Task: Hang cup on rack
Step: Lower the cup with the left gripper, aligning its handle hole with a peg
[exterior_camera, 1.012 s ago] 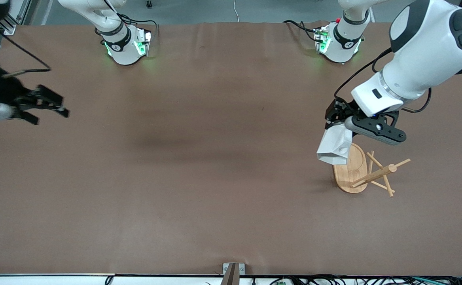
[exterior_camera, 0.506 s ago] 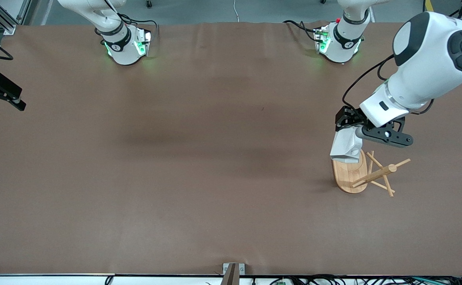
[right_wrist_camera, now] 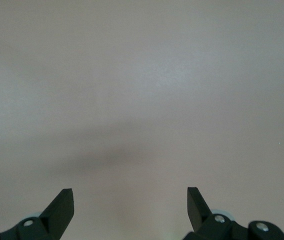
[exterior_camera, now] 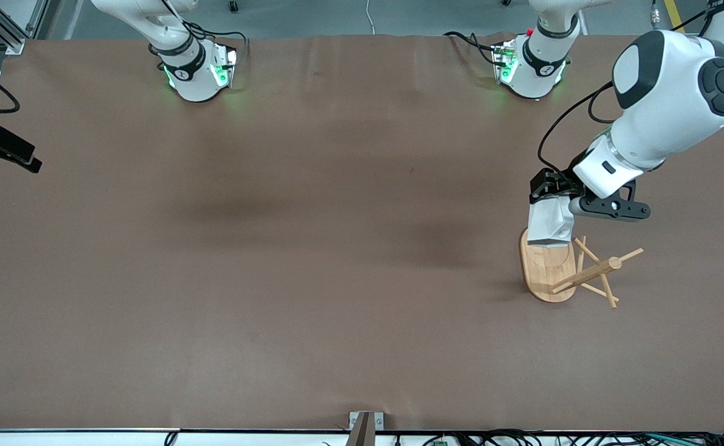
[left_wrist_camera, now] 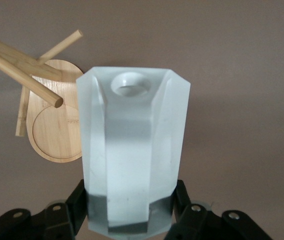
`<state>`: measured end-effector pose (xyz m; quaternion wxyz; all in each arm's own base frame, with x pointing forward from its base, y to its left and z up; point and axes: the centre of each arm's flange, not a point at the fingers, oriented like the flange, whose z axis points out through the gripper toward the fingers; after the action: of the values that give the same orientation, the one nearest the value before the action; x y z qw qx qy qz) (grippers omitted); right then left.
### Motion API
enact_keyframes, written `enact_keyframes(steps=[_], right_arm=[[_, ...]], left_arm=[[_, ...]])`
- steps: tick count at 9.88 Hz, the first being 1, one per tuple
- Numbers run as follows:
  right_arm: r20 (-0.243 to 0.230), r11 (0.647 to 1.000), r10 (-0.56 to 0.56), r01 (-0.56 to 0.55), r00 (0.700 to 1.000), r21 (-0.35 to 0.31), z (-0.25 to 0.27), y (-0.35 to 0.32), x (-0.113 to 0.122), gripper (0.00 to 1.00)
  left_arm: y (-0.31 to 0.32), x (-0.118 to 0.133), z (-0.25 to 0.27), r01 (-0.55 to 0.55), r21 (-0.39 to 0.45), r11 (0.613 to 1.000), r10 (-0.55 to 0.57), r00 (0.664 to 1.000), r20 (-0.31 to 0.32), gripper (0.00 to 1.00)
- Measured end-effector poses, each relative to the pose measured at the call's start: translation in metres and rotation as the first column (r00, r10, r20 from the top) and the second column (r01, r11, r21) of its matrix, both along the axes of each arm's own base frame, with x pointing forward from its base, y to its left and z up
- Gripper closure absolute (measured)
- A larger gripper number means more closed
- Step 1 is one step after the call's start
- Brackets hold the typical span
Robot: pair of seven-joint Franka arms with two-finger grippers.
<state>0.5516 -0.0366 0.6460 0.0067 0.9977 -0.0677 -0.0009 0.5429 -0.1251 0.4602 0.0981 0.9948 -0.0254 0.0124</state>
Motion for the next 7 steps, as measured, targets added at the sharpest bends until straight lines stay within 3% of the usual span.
enact_keyframes(steps=[3,7], right_arm=[[-0.006,1.0,0.004,-0.004,1.0,0.004,-0.003,-0.002,0.0,0.0],[-0.006,1.0,0.008,-0.008,1.0,0.006,-0.003,-0.006,0.0,0.0]], left_arm=[[-0.005,-0.011,-0.025,0.021,0.007,1.0,-0.021,1.0,0.0,0.3],[0.009,-0.01,-0.032,0.174,0.017,0.985,-0.175,0.984,0.041,0.3]])
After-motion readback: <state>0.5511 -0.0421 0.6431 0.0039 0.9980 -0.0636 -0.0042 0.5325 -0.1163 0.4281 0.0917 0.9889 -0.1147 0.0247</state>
